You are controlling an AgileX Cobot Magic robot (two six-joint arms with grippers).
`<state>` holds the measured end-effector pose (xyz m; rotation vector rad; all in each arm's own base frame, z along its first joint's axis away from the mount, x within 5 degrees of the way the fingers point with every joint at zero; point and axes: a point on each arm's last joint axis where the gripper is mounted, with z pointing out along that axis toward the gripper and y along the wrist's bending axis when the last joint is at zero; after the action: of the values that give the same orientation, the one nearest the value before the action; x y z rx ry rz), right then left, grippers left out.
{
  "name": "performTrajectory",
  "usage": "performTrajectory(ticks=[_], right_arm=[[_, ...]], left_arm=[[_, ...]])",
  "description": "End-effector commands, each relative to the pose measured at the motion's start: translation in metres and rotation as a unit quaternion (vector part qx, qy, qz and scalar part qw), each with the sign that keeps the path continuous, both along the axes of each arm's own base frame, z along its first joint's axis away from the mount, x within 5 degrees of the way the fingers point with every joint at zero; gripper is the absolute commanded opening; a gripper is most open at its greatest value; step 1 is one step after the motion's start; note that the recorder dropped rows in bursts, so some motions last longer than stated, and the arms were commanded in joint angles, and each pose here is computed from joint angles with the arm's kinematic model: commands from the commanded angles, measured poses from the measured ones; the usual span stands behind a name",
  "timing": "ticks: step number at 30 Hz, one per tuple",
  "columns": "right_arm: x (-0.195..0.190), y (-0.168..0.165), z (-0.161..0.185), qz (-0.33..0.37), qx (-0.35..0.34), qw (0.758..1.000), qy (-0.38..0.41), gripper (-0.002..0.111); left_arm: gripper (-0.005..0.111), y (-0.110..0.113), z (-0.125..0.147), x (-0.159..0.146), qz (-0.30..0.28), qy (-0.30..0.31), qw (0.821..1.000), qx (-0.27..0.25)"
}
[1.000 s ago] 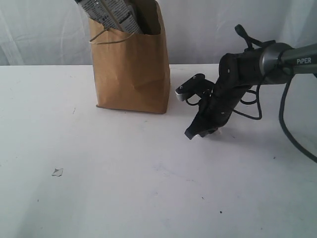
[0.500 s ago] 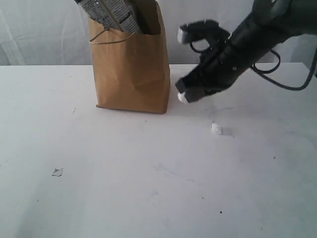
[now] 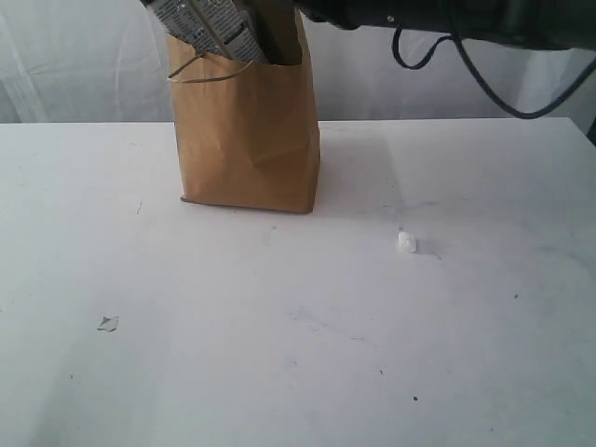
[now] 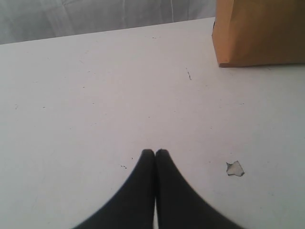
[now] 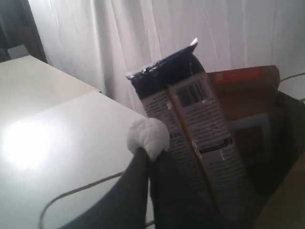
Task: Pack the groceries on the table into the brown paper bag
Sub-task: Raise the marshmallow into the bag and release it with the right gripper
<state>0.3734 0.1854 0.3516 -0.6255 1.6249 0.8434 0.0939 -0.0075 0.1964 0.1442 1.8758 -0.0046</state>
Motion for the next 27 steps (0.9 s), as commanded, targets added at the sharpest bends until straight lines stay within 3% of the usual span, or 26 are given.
performTrajectory(ticks=[1,5,8,15,17,21,27], right_arm=[[0.024,0.008,-0.021,-0.007,-0.014,1.0,0.001,0.0],[0.033,0.009,-0.037,-0.015,-0.026,0.999,0.012,0.0],[0.037,0.009,-0.044,-0.02,-0.044,0.999,0.003,0.007],[0.037,0.009,-0.045,-0.02,-0.061,0.998,-0.015,0.05],[0.036,0.008,-0.04,-0.024,-0.06,0.998,-0.02,0.055],[0.029,0.0,-0.017,-0.051,-0.047,0.997,-0.025,0.055],[0.005,-0.031,0.005,-0.108,-0.202,0.973,-0.016,0.055]], left_arm=[[0.0,0.001,-0.002,-0.001,0.0,-0.001,1.0,0.008],[0.0,0.0,-0.002,-0.001,-0.002,-0.001,1.0,0.007],[0.0,0.0,-0.002,-0.001,-0.003,0.0,1.0,0.007],[0.0,0.0,-0.002,-0.001,-0.003,0.0,1.0,0.007],[0.0,0.0,-0.002,-0.001,-0.003,0.0,1.0,0.007],[0.0,0.0,-0.002,-0.001,-0.003,0.0,1.0,0.007],[0.0,0.0,-0.002,-0.001,-0.004,0.0,1.0,0.006]])
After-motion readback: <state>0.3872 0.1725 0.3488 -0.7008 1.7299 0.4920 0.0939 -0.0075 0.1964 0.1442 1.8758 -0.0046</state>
